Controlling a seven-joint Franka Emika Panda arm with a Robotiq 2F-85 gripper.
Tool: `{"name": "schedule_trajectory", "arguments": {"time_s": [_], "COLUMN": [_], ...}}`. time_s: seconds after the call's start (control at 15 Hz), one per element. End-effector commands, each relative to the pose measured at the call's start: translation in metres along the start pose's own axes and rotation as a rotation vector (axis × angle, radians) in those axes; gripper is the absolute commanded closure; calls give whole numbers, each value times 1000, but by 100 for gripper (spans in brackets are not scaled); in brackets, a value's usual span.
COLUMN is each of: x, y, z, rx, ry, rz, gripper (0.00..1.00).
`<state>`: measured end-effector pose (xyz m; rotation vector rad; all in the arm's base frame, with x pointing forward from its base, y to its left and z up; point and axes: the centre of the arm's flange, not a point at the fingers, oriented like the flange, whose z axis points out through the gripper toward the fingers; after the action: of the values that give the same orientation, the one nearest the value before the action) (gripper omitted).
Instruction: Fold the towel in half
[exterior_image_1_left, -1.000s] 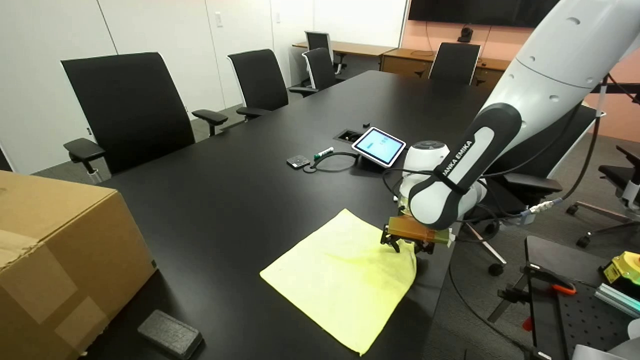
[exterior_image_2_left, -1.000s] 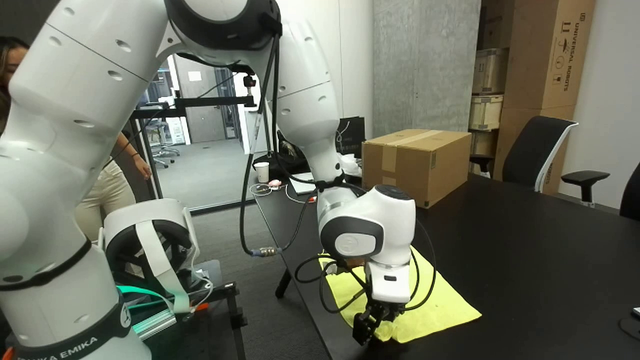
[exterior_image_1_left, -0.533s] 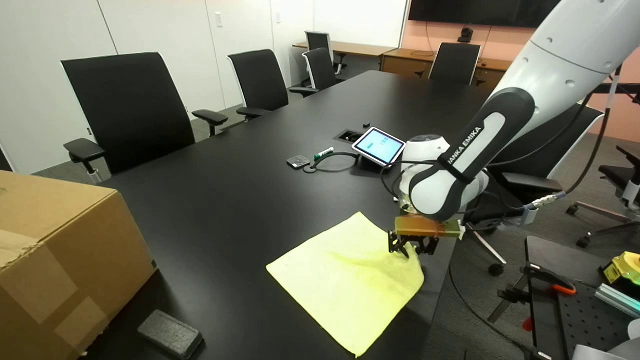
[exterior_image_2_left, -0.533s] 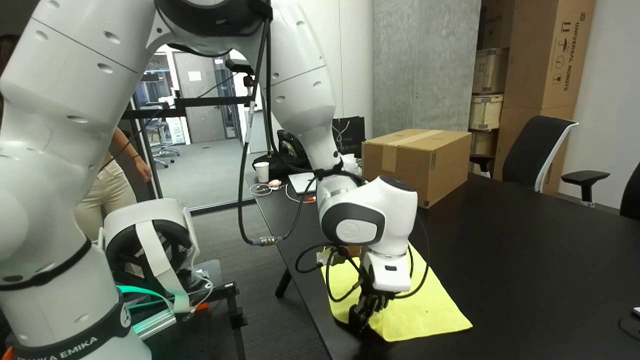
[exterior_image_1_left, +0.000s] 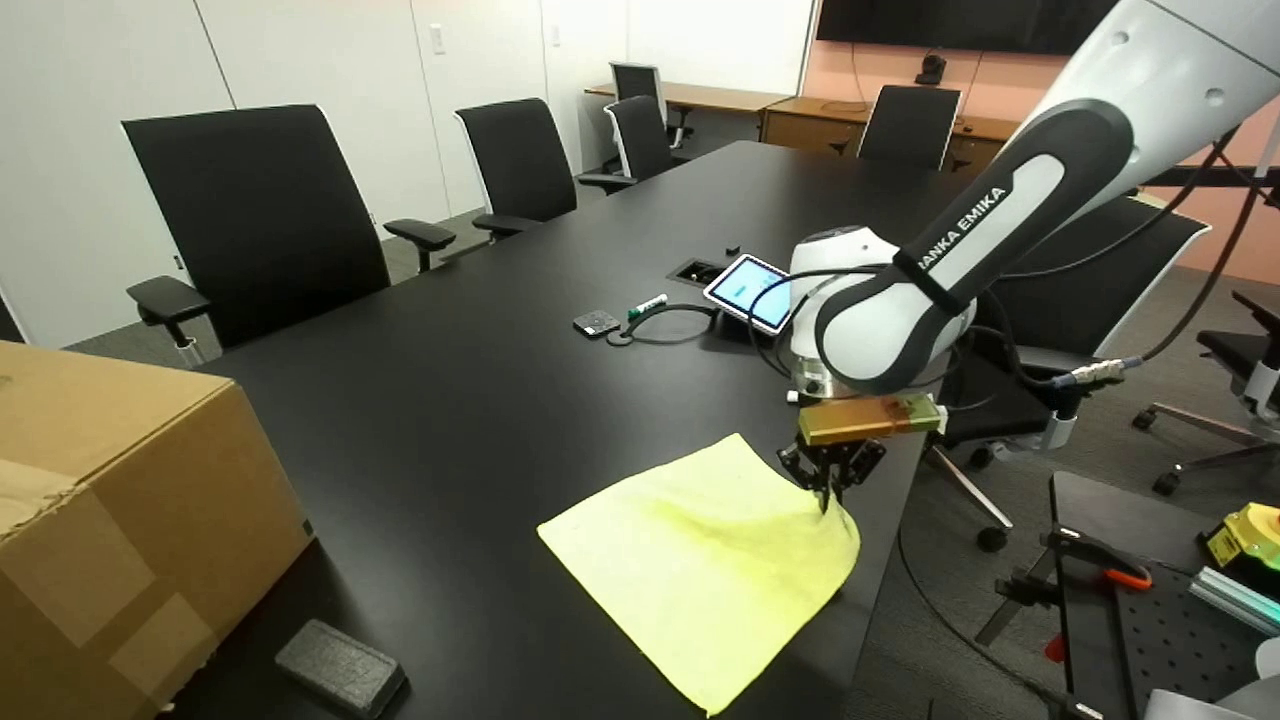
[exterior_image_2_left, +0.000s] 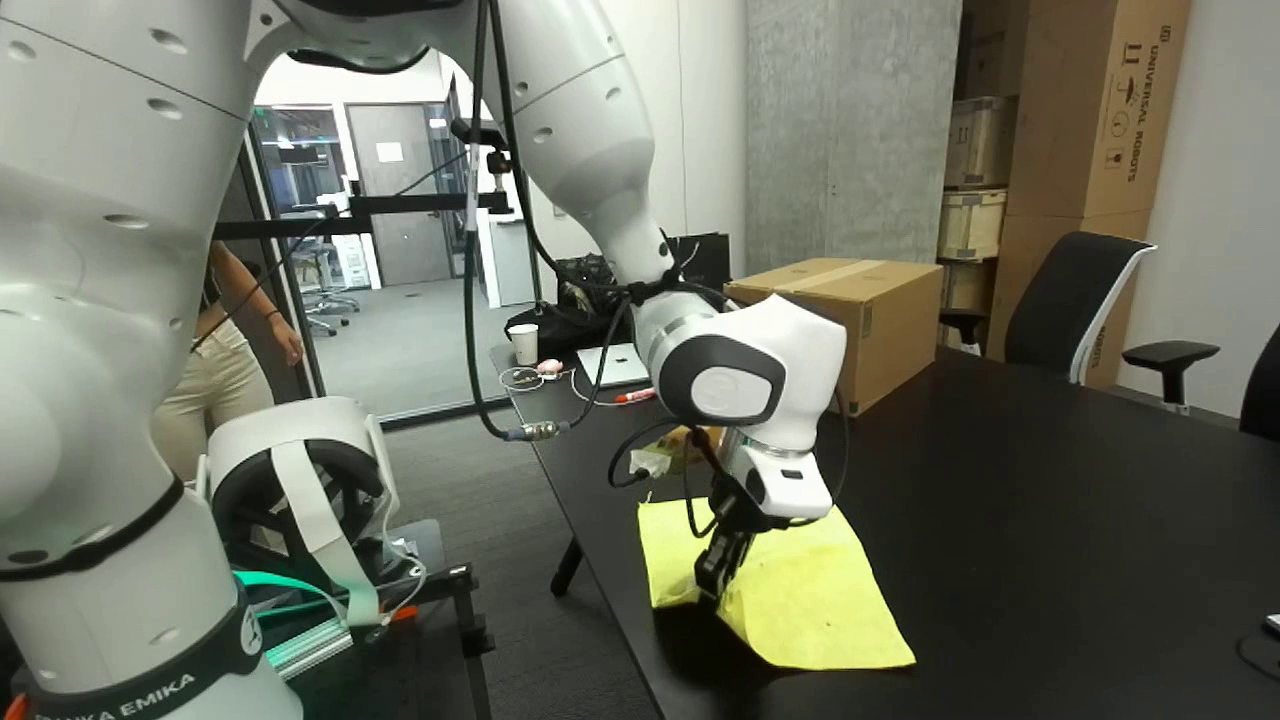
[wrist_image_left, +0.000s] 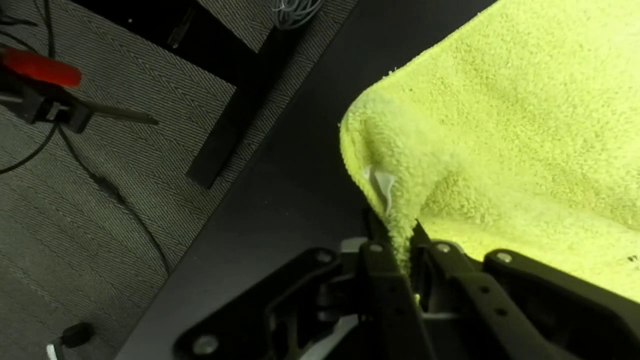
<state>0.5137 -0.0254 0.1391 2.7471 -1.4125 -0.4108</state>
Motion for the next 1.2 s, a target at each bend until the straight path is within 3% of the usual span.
{"name": "schedule_trajectory", "arguments": {"time_s": [0.0,0.4,0.6,0.93,1.13], "x": [-5,-30,-60,-117,-133], "y": [-22,-82,-125,-186,-205], "z": [-36,-81,-94,-90,-79], "rx": [-29,-33,-64,-124,-156], "ry": [30,130,163,188,189], "rz": [-117,-365,-525,-778,-935], "gripper": [88,88,87,89,88]}}
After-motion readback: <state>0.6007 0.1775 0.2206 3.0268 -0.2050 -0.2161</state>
